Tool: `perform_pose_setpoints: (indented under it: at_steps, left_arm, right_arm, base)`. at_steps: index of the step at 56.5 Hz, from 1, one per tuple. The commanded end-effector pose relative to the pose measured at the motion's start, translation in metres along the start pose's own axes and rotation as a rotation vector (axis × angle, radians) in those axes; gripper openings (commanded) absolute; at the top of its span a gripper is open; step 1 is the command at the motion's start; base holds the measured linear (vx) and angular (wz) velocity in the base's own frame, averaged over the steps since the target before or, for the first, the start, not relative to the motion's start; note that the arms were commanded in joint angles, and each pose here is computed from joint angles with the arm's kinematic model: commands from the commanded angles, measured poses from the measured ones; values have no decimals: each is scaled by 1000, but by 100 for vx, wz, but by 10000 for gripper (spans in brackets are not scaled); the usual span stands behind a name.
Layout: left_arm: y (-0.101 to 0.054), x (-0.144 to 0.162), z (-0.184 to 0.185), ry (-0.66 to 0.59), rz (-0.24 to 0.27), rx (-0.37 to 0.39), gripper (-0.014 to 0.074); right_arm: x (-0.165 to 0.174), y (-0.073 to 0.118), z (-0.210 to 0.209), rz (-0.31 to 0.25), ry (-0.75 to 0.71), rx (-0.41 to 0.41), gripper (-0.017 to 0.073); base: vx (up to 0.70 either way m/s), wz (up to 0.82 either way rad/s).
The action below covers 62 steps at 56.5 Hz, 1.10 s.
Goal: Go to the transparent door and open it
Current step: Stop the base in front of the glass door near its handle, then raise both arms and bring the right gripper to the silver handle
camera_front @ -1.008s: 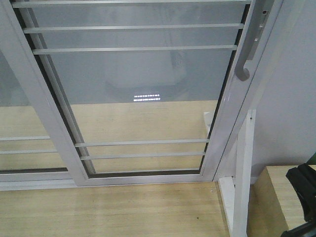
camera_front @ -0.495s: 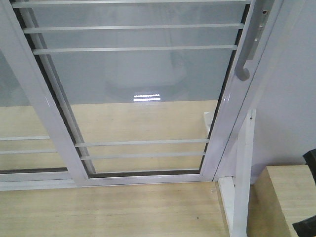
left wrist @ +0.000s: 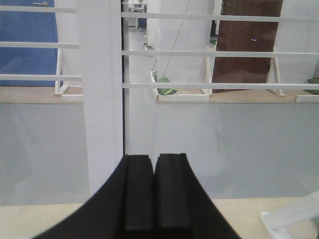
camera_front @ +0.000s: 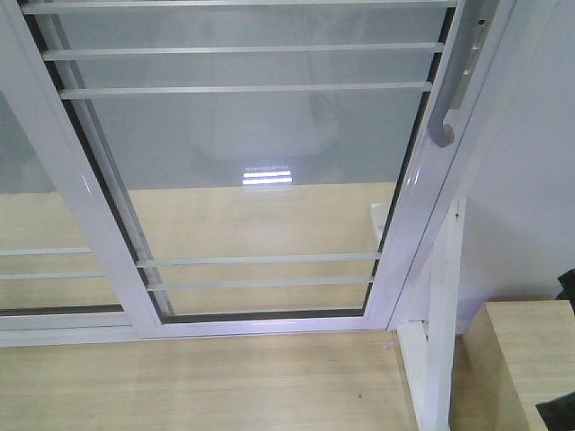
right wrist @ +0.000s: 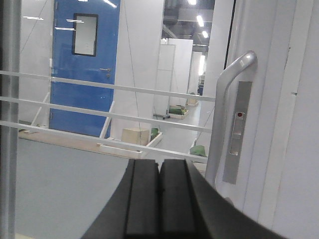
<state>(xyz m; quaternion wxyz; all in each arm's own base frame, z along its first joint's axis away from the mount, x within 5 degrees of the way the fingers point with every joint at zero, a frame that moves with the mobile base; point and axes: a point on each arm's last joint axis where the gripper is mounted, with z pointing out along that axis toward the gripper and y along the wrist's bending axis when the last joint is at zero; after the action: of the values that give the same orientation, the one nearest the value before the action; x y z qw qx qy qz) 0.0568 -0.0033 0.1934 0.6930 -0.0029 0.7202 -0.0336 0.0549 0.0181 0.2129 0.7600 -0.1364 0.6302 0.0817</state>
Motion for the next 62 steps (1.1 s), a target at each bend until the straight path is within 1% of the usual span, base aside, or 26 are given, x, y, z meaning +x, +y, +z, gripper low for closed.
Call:
perform_pose_setpoints:
  at_steps: [1, 4, 8, 17, 19, 20, 21, 23, 24, 25, 27, 29, 31, 33, 35, 38, 40, 41, 43, 44, 46, 51, 56, 59, 62]
  left_arm:
    - [2, -5, 1, -86, -3, -18, -6]
    - [2, -7, 1, -104, -1, -21, -6]
    - [3, -12, 0, -152, -26, -27, -6]
    - [4, -24, -3, -275, -28, -44, -6]
    - [5, -26, -3, -293, -57, -45, -6]
    - [5, -27, -3, -295, -68, -45, -6]
    - [5, -29, -3, -295, -82, -44, -6]
    - [5, -32, -2, -285, -93, -42, -6]
    - [4, -34, -1, -277, -93, -42, -6]
    - [4, -37, -1, -277, -91, -42, -6]
    - [4, -45, 2, -270, -85, -43, -6]
    - [3, -53, 4, -262, -78, -43, -6]
    - [3, -62, 9, -248, -78, -44, -6]
    - [3, -70, 14, -230, -78, -46, -6]
    - [3, -77, 21, -204, -77, -49, -6]
    - [2, -95, 35, -188, -57, -56, -6]
    - [2, -104, 45, -174, -34, -61, -6]
    - [2, -109, 51, -164, -18, -64, -6]
    - [2, -117, 63, -146, 5, -69, -6]
    - [2, -117, 68, -131, 9, -70, -6]
    - [2, -128, 83, -120, 23, -74, -6]
    - [3, -141, 114, -81, 19, -77, -6]
    - [3, -148, 144, -46, 19, -80, -6]
    - [4, -150, 162, -27, 20, -83, -6]
    - [4, -151, 176, -22, 22, -87, -6]
  right_arm:
    - [-7, -1, 1, -35, -72, 5, -4]
    - [-7, -1, 1, -35, -72, 5, -4]
    - [-7, -1, 1, -35, -72, 5, -4]
    - [-12, -1, 2, -19, -74, 8, -4]
    - [-18, -2, 4, 7, -62, 11, -4]
    - [-21, -3, 4, 18, -56, 12, -4]
    - [-22, -3, 6, 20, -42, 11, -4]
    - [-29, -4, 9, 21, -26, 12, -4]
    - [-30, -4, 12, 3, -6, 11, -4]
    - [-35, -5, 14, 3, -7, 12, -4]
    - [-42, -6, 22, -33, 22, 13, -4]
    - [-47, -7, 28, -45, 34, 19, -4]
    - [-56, -9, 38, -30, 60, 32, -4]
    - [-62, -12, 49, 0, 85, 47, -4]
    - [-68, -15, 60, 38, 106, 68, -4]
    - [-78, -21, 80, 57, 132, 102, -4]
    - [-81, -24, 93, 41, 147, 120, -4]
    - [-89, -27, 99, 24, 130, 132, -4]
    - [-93, -31, 112, -1, 139, 149, -4]
    - [-89, -33, 119, -6, 162, 155, -4]
    - [-96, -38, 133, -10, 158, 173, -4]
    - [-100, -49, 162, -13, 183, 205, -4]
    - [-99, -56, 189, -23, 211, 214, -4]
    - [-95, -59, 204, -53, 218, 214, -4]
    - [-91, -62, 216, -71, 216, 222, -4]
  base:
    - [0, 0]
    - [0, 0]
    - [0, 0]
    - [0, 0]
    - [0, 0]
    - [0, 0]
    - [0, 0]
    - [0, 0]
    - [0, 0]
    - [0, 0]
    - [0, 0]
    - [0, 0]
    - [0, 0]
    - [0, 0]
    - [0, 0]
    - [0, 0]
    - [0, 0]
    - [0, 0]
    - [0, 0]
    - [0, 0]
    - [0, 0]
    - [0, 0]
    - [0, 0]
    - [0, 0]
    - [0, 0]
